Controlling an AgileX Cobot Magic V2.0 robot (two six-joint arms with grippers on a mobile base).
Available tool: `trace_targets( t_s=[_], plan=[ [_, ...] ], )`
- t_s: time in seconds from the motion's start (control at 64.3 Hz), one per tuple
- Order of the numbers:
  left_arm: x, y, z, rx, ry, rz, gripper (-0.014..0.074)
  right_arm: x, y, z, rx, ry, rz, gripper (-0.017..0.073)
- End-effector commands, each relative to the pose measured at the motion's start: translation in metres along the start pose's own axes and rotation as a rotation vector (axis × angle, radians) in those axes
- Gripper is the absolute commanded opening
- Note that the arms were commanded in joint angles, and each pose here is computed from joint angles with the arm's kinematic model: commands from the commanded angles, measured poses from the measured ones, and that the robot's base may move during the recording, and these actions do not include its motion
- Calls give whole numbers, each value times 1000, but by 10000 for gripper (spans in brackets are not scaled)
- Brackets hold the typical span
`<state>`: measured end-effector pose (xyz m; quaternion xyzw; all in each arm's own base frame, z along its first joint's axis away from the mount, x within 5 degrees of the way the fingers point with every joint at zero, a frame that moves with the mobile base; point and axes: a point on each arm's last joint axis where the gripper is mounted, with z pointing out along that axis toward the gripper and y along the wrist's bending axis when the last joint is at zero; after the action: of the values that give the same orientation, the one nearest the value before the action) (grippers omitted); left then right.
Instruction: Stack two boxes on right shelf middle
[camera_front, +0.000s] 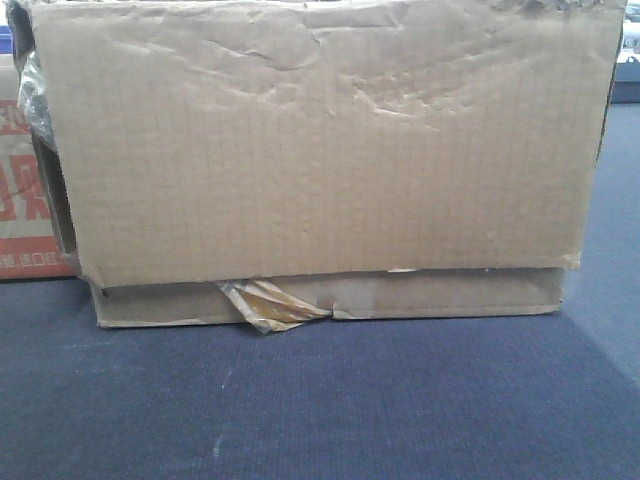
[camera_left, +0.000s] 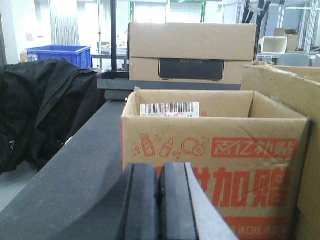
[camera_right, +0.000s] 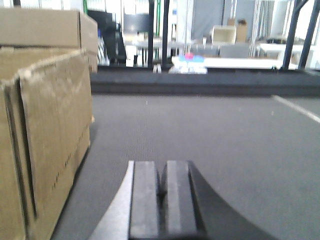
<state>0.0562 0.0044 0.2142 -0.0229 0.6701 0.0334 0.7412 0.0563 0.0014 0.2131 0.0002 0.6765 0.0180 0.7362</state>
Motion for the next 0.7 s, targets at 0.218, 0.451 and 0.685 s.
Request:
trace_targets(
  t_s=[0.218, 0.451, 0.685],
  plan=[
    [-33, 0, -3, -3, -133, -20, -111, -17, 0, -1, 7, -116, -12, -154],
    [-125, 2, -17, -7, -146, -20, -106, -110, 3, -21, -9, -258, -13, -148],
    [-199, 3, 7, -10, -20, -21, 202, -176, 6, 5, -18, -164, -15, 221]
  ],
)
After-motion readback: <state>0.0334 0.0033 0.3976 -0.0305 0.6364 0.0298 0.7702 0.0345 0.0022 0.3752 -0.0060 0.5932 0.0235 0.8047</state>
